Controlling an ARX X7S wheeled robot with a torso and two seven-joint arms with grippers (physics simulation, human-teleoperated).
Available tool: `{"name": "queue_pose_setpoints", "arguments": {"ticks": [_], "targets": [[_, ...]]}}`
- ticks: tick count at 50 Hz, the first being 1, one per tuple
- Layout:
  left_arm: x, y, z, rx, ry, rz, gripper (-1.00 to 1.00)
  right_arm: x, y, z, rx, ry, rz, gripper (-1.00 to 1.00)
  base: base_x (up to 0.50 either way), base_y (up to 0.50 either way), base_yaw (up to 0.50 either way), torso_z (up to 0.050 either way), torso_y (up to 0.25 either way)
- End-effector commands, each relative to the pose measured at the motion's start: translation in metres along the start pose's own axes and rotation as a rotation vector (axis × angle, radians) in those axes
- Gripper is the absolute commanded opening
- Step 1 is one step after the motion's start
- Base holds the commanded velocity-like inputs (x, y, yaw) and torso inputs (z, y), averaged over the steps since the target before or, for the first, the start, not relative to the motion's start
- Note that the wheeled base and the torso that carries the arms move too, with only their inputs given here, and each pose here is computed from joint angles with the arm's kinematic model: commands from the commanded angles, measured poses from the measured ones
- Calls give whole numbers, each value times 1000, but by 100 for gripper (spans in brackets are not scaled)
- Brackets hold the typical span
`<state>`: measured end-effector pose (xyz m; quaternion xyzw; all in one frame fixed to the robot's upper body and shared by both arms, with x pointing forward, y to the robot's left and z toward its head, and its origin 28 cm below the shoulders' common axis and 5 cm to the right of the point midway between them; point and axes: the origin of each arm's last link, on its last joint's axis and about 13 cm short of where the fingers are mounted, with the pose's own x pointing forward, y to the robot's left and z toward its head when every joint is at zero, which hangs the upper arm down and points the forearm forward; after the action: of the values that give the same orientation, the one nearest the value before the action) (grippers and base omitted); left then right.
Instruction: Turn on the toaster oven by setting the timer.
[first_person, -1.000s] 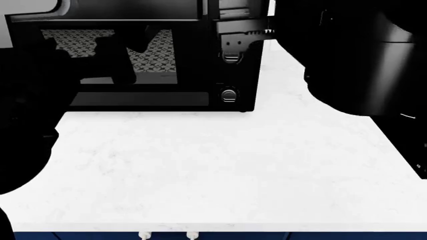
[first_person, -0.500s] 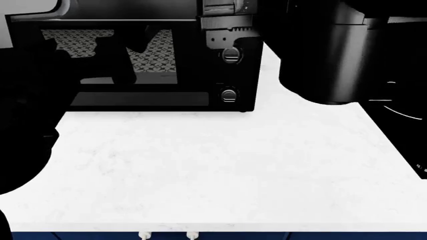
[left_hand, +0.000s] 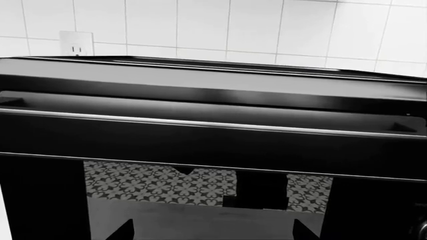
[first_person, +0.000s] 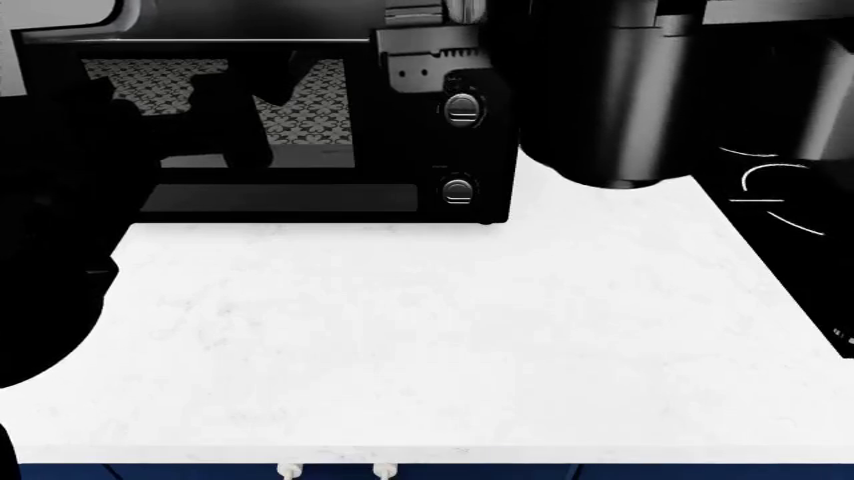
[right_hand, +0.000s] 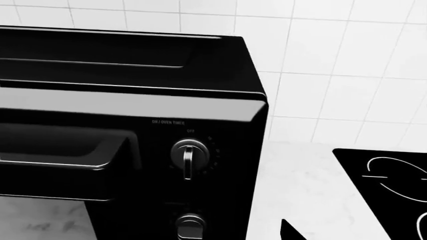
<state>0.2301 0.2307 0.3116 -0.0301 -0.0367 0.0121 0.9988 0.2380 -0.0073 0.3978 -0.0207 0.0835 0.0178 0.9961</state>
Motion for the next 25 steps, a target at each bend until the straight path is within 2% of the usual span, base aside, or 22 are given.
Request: {"name": "queue_pose_setpoints", "arguments": {"ticks": [1, 25], "targets": [[0, 0, 0, 0, 2, -2, 100, 5, 4, 2, -9, 7, -19, 100, 0, 0, 0, 0, 0], [0, 0, -1, -2, 2, -1, 100, 8, 13, 1, -34, 36, 1, 100, 0, 0, 0, 0, 0]]}}
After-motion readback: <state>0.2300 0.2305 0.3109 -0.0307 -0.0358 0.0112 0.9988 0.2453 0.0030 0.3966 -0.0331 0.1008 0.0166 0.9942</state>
